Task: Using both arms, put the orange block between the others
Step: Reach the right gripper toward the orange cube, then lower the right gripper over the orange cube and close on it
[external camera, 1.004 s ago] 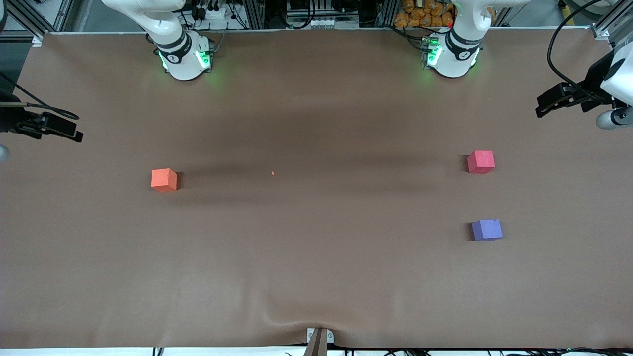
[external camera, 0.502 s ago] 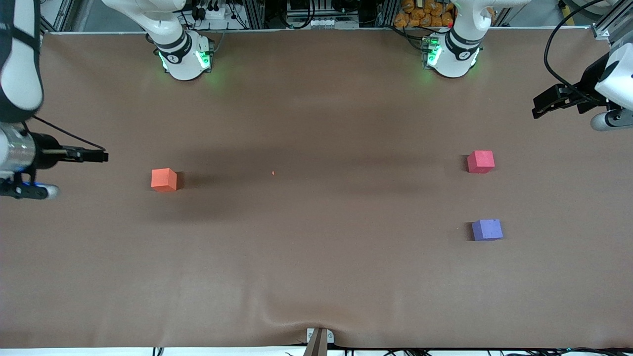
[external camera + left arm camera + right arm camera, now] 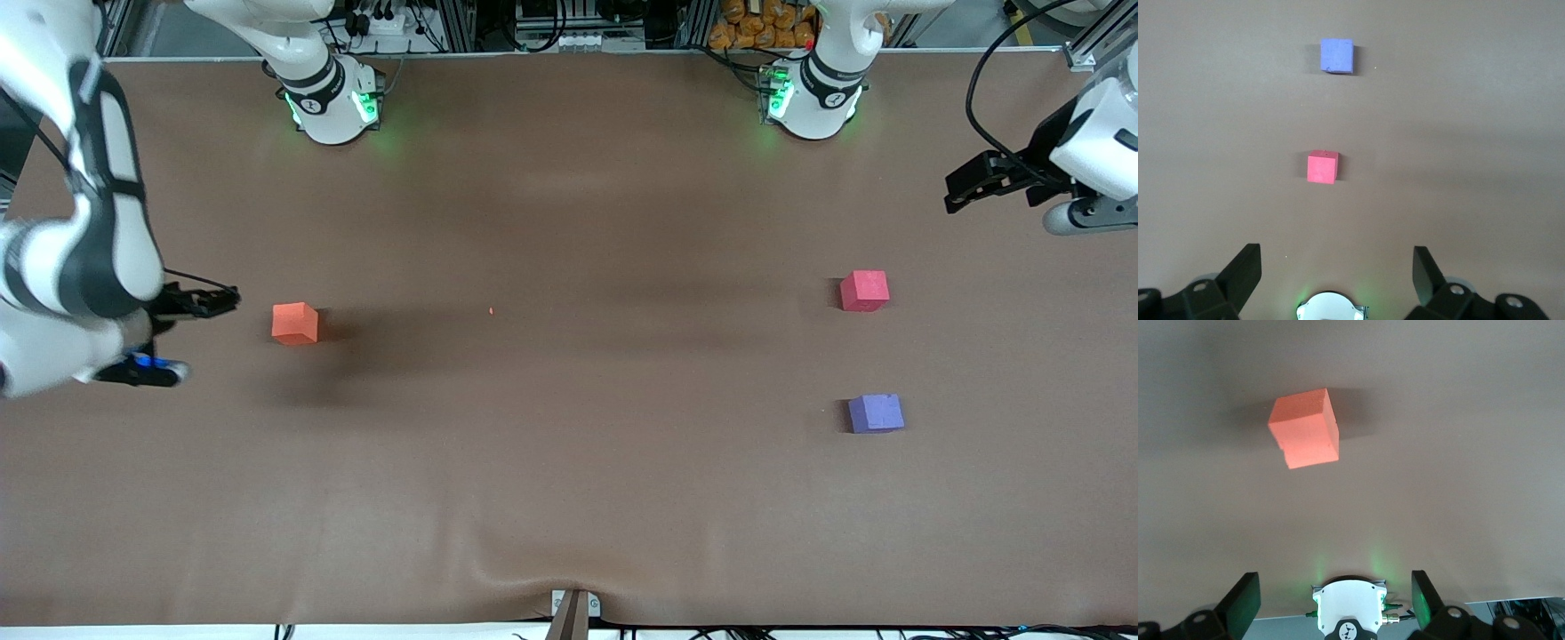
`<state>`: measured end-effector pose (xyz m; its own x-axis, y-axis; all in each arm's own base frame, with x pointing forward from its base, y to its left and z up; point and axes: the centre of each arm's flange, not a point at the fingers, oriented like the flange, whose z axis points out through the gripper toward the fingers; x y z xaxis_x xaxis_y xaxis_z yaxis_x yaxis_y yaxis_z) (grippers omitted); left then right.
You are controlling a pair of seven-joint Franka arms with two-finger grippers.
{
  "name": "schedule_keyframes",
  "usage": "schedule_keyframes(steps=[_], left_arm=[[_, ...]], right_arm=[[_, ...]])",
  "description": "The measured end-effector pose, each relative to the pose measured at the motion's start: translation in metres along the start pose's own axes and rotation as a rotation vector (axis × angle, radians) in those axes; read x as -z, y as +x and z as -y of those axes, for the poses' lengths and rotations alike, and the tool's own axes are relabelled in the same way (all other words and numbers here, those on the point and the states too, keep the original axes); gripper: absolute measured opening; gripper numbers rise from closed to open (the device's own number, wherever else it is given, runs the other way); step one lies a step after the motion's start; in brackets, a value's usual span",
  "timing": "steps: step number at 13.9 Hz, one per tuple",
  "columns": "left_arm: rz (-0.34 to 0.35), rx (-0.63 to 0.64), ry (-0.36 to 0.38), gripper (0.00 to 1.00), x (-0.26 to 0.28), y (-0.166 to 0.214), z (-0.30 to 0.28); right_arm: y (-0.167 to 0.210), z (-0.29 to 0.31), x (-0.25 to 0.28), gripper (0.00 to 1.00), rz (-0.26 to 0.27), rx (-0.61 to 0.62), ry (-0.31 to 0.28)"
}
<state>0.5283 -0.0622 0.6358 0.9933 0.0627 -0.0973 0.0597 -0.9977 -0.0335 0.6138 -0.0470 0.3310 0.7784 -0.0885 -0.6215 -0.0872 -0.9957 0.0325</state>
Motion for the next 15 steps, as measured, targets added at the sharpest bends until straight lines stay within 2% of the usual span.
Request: schedule_keyframes(steps=[3,4,7,9,12,15], left_arm=[[-0.006,-0.003,-0.001,1.0,0.0,0.001,-0.002],[-0.008,-0.003,-0.001,1.0,0.0,0.001,-0.002],[-0.009,-0.002,-0.002,1.0,0.0,0.002,-0.001],[-0.008,-0.001,-0.002,1.0,-0.003,0.004,-0.001],[-0.01,-0.001,-0.003,1.0,-0.006,0.009,-0.002],[-0.01,-0.002,-0.003,1.0,-0.008,0.01,-0.002]], right_arm=[[0.034,0.011,-0.04,1.0,0.068,0.014,-0.011],[0.042,0.019,-0.048,1.0,0.068,0.023,-0.019],[0.055,0.048,-0.041,1.0,-0.024,0.06,-0.044],[0.053,0.068,-0.034,1.0,-0.049,0.084,-0.046],[0.053,0.078,-0.032,1.0,-0.061,0.101,-0.036],[0.057,0.077,-0.052,1.0,-0.03,0.147,-0.038]])
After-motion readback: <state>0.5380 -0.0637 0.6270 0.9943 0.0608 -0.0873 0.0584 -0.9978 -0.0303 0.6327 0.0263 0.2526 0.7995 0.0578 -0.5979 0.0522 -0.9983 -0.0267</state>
